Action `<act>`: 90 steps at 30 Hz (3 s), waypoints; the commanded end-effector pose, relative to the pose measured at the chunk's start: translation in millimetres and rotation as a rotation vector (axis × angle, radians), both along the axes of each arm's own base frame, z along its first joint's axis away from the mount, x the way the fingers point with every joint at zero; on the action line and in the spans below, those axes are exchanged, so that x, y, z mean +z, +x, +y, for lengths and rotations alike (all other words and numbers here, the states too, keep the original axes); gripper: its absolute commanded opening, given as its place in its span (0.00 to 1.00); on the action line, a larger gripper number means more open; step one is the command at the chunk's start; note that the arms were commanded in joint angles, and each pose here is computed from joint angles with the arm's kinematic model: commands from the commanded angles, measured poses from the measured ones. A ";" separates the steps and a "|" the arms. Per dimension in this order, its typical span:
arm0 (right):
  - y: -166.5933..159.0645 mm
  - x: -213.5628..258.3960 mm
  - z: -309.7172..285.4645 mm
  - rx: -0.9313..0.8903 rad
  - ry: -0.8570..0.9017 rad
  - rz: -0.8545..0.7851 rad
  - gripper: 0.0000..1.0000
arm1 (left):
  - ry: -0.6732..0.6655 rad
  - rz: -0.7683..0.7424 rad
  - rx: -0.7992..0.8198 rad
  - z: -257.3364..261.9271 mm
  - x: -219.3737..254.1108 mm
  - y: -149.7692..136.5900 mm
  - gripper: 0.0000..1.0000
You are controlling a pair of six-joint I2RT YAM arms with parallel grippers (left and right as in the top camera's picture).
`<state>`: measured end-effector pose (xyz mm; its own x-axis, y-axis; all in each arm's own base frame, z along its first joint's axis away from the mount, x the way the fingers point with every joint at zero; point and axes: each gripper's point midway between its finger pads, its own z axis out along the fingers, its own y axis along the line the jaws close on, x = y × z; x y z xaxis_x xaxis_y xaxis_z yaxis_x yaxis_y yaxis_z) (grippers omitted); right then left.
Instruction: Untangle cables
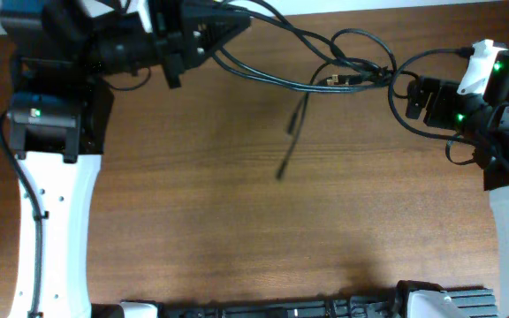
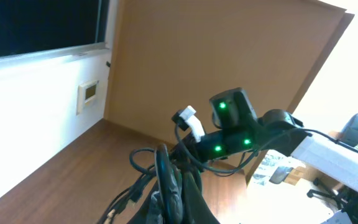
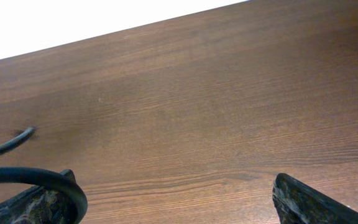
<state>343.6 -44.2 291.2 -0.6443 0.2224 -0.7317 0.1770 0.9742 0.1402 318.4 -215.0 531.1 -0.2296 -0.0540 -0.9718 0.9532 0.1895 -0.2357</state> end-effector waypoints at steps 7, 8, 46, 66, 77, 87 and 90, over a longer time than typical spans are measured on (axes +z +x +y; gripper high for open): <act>-22.9 -21.0 -58.8 -0.247 -0.187 0.130 0.99 | -0.008 -0.087 0.142 61.1 26.4 6.0 0.00; -25.2 -21.7 -61.2 -0.258 -0.198 0.139 0.99 | -0.007 -0.087 0.169 69.8 26.4 10.0 0.00; -32.2 -33.4 -46.4 -0.157 -0.176 0.200 0.99 | 0.272 -0.337 0.891 229.7 9.1 86.8 0.00; -26.5 -36.8 -9.4 0.050 -0.071 0.184 0.99 | 0.246 -0.153 0.538 167.6 -35.6 52.2 0.30; -23.5 -32.9 23.2 0.179 0.065 0.146 0.99 | 0.374 -0.021 0.630 140.7 -72.1 68.6 0.99; -23.8 -62.8 96.4 0.335 0.470 0.303 0.99 | 0.632 0.212 0.936 200.7 -130.3 72.7 0.99; -29.3 -107.1 144.6 0.430 0.499 0.516 0.99 | 0.634 0.215 0.934 200.6 -131.1 72.7 0.99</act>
<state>319.6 61.7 210.7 -0.9285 0.1739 -0.3280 -0.0287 0.8473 0.5304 395.9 -18.9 389.2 -0.5429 0.1807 -0.8201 0.3490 0.9368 -0.0246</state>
